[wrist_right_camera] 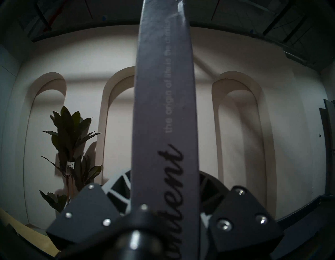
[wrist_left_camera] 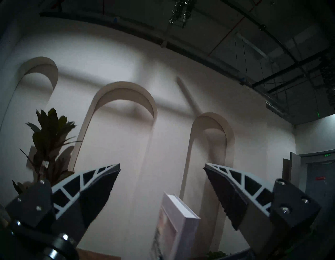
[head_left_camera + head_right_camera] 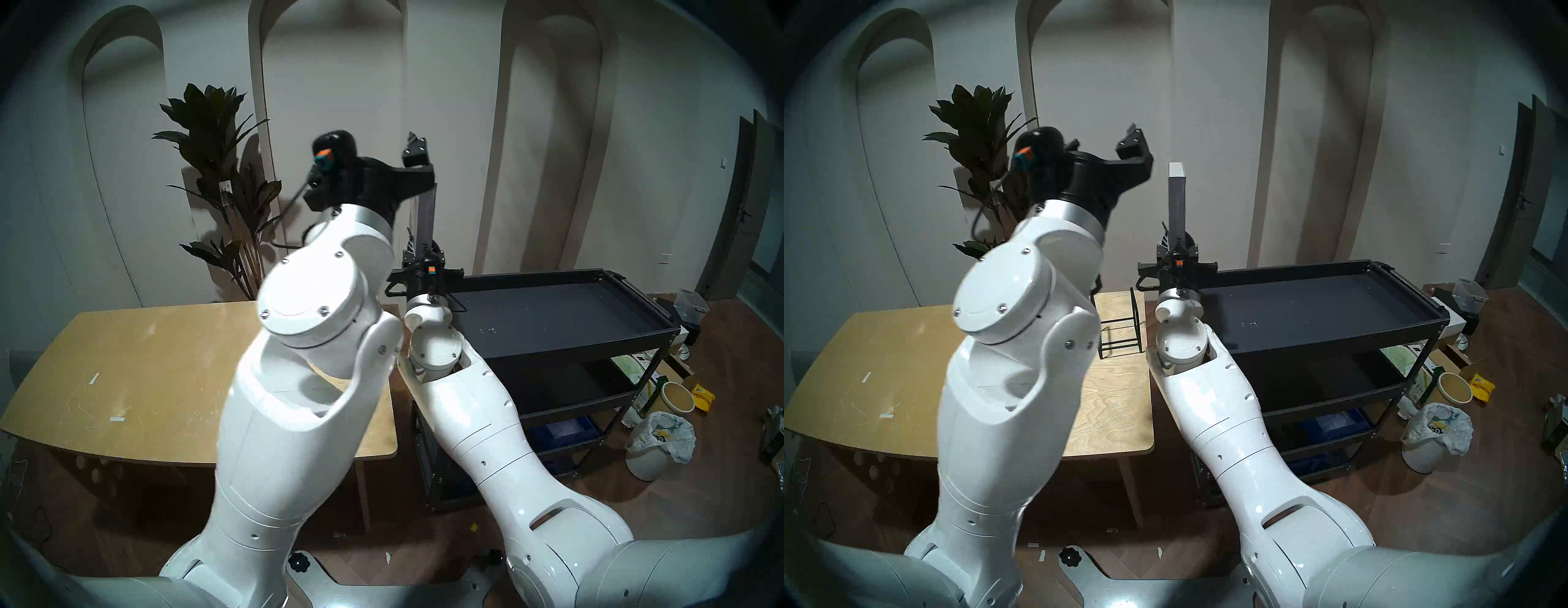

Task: Transfer books between table and cart

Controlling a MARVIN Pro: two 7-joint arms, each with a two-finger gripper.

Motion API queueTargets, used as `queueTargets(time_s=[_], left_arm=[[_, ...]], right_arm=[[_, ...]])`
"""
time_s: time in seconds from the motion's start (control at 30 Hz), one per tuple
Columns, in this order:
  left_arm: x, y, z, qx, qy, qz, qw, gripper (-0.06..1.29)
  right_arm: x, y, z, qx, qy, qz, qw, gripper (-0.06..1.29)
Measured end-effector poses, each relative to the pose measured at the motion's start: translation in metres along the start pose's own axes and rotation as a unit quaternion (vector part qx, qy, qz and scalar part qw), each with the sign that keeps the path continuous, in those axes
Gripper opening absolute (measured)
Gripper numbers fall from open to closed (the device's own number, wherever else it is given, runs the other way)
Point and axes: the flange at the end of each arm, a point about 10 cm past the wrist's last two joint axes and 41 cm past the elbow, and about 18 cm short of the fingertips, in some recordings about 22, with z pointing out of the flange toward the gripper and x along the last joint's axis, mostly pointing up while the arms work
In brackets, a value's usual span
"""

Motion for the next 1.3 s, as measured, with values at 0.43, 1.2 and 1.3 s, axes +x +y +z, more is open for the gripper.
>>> queueTargets(time_s=[0.43,1.2,1.3], left_arm=[[-0.038,-0.094,0.015,0.058,-0.053,0.077,0.9939,1.23],[-0.171,-0.196,0.003,0.099,-0.16,0.195,0.9625,1.23],[-0.177,-0.203,0.002,0.099,-0.157,0.202,0.9617,1.23]], right_arm=[[0.017,0.059,0.028,-0.048,-0.032,0.02,0.9981,0.43],[-0.004,0.121,0.036,0.066,-0.172,0.008,0.9827,0.43],[-0.015,0.128,0.034,0.089,-0.178,0.0,0.9801,0.43]])
